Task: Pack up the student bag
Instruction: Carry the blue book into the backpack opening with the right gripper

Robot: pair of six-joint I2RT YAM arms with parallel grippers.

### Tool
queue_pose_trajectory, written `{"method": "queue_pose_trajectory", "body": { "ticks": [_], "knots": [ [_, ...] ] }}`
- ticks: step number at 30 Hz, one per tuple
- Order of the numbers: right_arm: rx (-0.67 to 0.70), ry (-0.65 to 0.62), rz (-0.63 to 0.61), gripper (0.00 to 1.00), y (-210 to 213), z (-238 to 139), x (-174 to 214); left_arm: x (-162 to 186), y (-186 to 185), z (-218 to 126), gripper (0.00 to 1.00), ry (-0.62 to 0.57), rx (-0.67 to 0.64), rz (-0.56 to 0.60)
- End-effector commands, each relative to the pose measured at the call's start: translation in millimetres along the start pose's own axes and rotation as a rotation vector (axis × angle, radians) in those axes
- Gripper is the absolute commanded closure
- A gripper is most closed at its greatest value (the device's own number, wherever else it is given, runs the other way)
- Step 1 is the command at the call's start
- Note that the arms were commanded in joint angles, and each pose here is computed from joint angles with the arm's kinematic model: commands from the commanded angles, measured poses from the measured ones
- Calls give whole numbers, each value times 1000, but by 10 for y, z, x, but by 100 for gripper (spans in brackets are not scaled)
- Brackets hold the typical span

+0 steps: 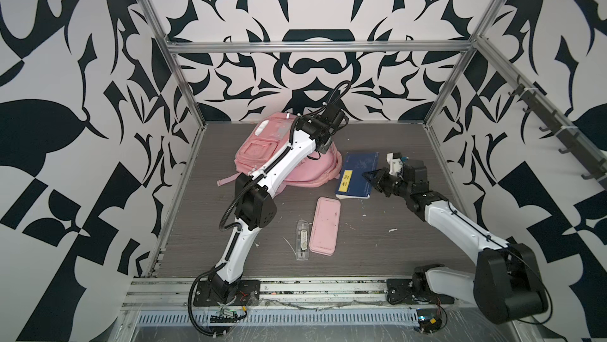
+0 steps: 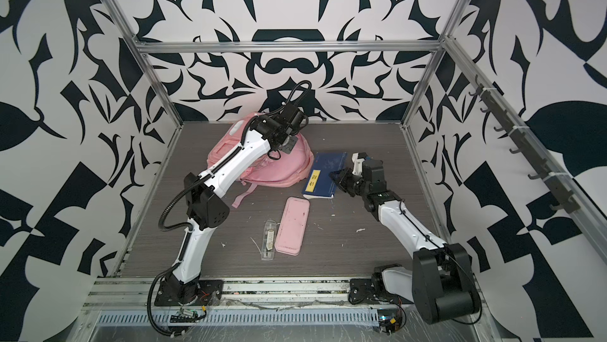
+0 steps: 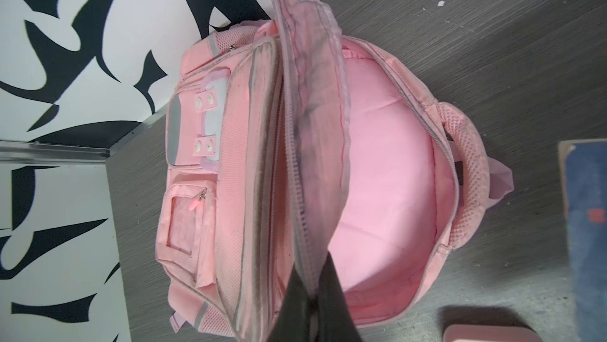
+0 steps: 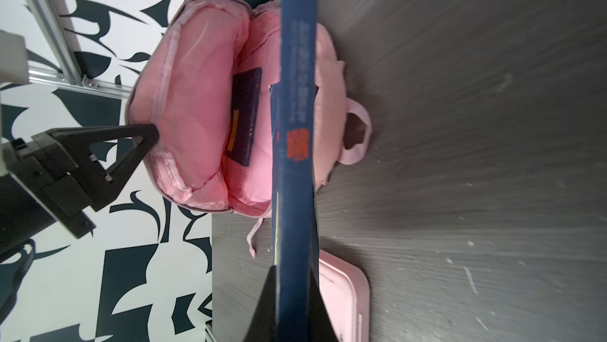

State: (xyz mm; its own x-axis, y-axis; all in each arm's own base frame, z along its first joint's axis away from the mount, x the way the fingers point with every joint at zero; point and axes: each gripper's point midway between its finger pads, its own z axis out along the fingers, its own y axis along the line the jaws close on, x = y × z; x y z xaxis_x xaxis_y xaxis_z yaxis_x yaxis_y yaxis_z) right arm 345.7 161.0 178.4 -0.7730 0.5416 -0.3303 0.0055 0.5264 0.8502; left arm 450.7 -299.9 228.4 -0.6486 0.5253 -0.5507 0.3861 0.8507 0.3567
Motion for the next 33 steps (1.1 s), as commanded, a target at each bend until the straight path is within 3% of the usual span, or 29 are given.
{"method": "queue_pose_trajectory", "body": {
  "ticks": [1, 11, 25, 33],
  "knots": [
    [-155, -79, -98, 100, 650, 73, -278, -125, 164, -227, 100, -53, -32, -5],
    [-222, -34, -82, 100, 928, 896, -426, -236, 317, -535, 100, -118, -27, -34],
    [-422, 74, 79, 100, 1289, 2083, -390, -251, 352, -735, 100, -136, 21, -53],
    [-397, 91, 137, 100, 1215, 2570, -298, -201, 321, -747, 100, -125, 50, -71]
  ]
}}
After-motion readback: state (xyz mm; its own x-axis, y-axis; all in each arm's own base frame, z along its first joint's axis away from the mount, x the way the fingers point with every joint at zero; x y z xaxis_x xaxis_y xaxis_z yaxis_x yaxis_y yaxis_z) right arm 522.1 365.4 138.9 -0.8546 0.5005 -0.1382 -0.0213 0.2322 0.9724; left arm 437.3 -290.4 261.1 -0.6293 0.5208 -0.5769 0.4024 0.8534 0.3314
